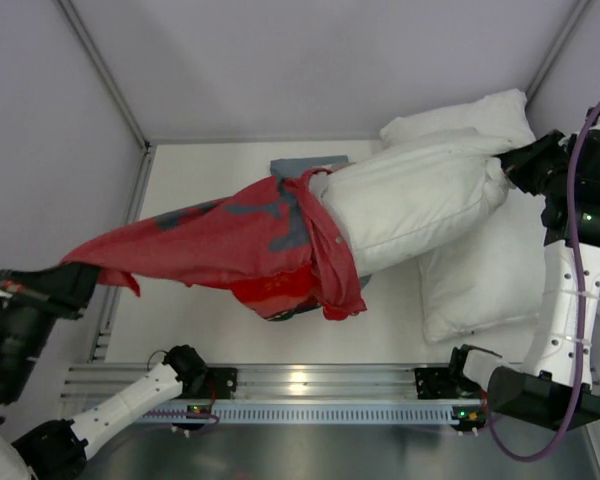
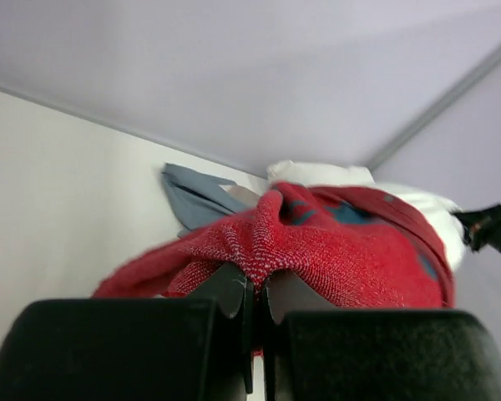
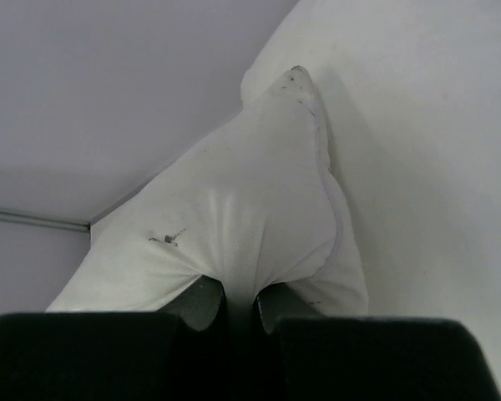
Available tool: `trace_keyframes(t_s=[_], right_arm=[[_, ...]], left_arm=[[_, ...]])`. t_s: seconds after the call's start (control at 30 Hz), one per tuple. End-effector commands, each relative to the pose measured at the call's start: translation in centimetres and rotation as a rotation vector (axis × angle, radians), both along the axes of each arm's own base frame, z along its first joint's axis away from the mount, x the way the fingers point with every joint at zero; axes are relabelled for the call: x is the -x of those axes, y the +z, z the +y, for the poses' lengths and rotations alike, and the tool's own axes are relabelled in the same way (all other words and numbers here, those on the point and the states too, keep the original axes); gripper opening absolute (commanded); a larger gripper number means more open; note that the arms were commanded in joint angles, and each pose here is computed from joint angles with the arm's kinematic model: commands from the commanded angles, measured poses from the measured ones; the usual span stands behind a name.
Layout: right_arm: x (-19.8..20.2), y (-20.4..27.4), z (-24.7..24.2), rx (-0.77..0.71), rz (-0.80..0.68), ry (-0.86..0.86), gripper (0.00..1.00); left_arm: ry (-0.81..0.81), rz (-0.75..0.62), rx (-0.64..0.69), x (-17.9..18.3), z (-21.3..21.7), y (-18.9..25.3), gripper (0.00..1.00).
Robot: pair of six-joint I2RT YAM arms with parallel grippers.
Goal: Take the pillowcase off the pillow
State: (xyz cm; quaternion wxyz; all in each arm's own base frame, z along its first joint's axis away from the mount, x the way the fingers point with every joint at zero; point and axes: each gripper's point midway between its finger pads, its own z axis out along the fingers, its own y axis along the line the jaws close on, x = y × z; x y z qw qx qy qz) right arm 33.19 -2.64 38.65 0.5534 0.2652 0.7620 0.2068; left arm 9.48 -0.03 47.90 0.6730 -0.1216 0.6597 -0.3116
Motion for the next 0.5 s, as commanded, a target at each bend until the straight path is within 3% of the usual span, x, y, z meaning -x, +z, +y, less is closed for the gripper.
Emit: trace_keyframes(t_s=[0.0, 0.47], right_arm=[[-0.8, 6.4, -4.5, 0.099, -0.207, -0.157, 0.0], [-1.6, 6.7, -8.0, 0.069, -0.207, -0.255, 0.0]], left_arm=[[0.27, 0.085, -0.119, 1.3, 7.1, -2.8, 0.0], [0.429, 0.09, -0.093, 5.2, 14.4, -3.3, 0.0]])
